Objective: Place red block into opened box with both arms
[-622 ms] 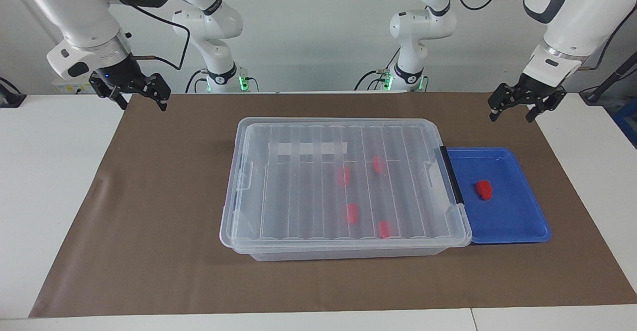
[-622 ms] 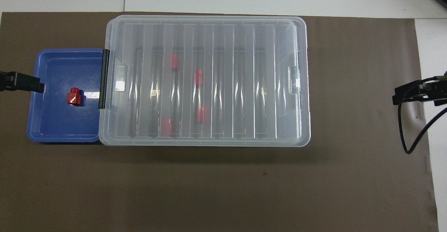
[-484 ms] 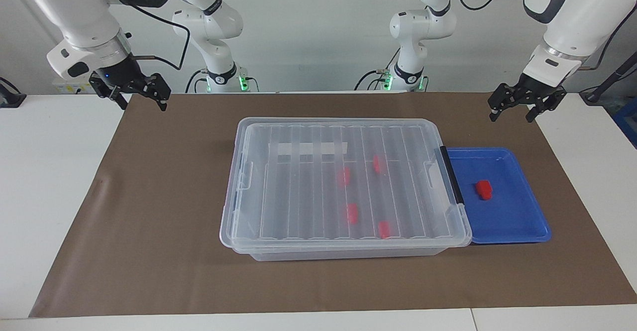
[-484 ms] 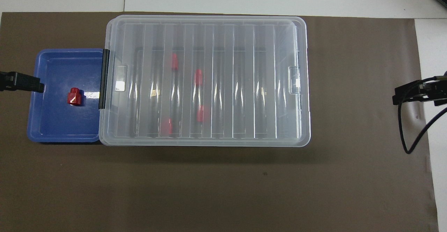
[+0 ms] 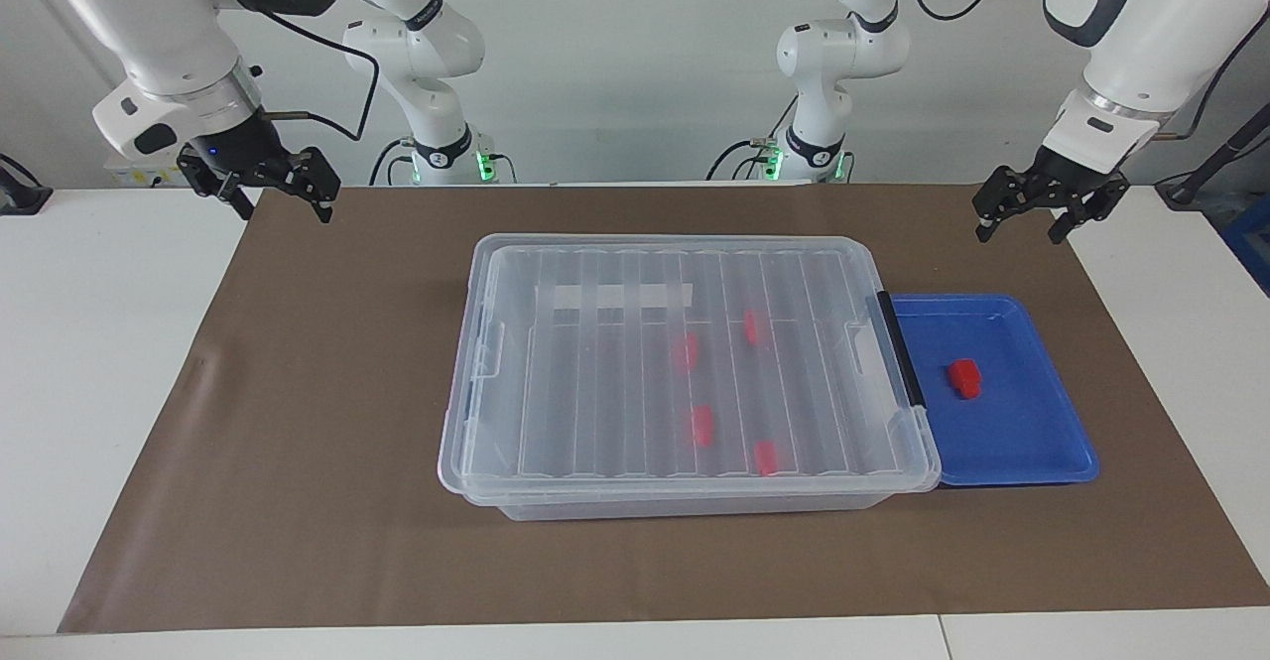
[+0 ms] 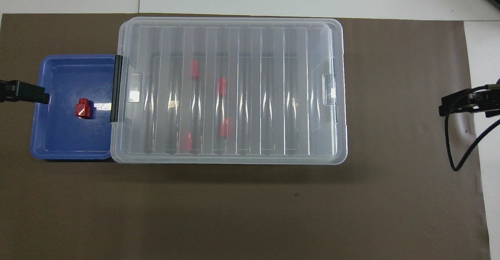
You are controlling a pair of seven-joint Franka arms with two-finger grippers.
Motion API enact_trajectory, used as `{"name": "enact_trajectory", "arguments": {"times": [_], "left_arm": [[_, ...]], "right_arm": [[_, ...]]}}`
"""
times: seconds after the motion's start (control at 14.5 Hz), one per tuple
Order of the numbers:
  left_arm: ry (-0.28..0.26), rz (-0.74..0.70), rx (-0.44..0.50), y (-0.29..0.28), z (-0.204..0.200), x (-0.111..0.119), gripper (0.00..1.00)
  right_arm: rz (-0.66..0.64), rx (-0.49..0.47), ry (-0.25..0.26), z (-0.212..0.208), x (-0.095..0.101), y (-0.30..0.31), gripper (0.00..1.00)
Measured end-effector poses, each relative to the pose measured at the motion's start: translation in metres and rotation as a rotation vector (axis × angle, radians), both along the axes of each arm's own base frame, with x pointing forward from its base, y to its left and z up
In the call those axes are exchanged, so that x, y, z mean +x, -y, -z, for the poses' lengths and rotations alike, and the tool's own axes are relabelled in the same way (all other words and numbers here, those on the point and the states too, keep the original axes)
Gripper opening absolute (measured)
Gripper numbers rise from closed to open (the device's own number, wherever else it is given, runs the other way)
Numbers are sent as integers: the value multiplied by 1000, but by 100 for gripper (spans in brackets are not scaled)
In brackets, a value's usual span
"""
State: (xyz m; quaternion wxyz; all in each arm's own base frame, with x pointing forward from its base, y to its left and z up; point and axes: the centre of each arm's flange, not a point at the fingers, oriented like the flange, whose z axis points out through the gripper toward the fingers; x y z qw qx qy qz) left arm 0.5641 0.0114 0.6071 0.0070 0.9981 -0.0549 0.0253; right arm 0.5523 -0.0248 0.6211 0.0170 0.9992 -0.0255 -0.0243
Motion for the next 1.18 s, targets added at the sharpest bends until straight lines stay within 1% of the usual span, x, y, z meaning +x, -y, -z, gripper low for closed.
{"name": "enact_trajectory", "arguments": {"times": [0.28, 0.48, 0.62, 0.9, 1.04, 1.18], "left_arm": [[0, 0, 0, 0, 0, 0, 100], [0, 0, 0, 0, 0, 0, 100], [0, 0, 0, 0, 0, 0, 100], [0, 0, 0, 0, 0, 0, 100], [0, 0, 0, 0, 0, 0, 100], [0, 0, 0, 0, 0, 0, 100]], "right_arm": [[-35, 13, 52, 5, 8, -22, 100], [-49, 41, 89, 31, 20, -65, 100], [-60, 50, 110, 56, 33, -95, 100], [-50, 55, 125, 114, 59, -156, 100], [-55, 53, 127, 139, 69, -167, 100], [-50, 47, 119, 157, 75, -165, 100]]}}
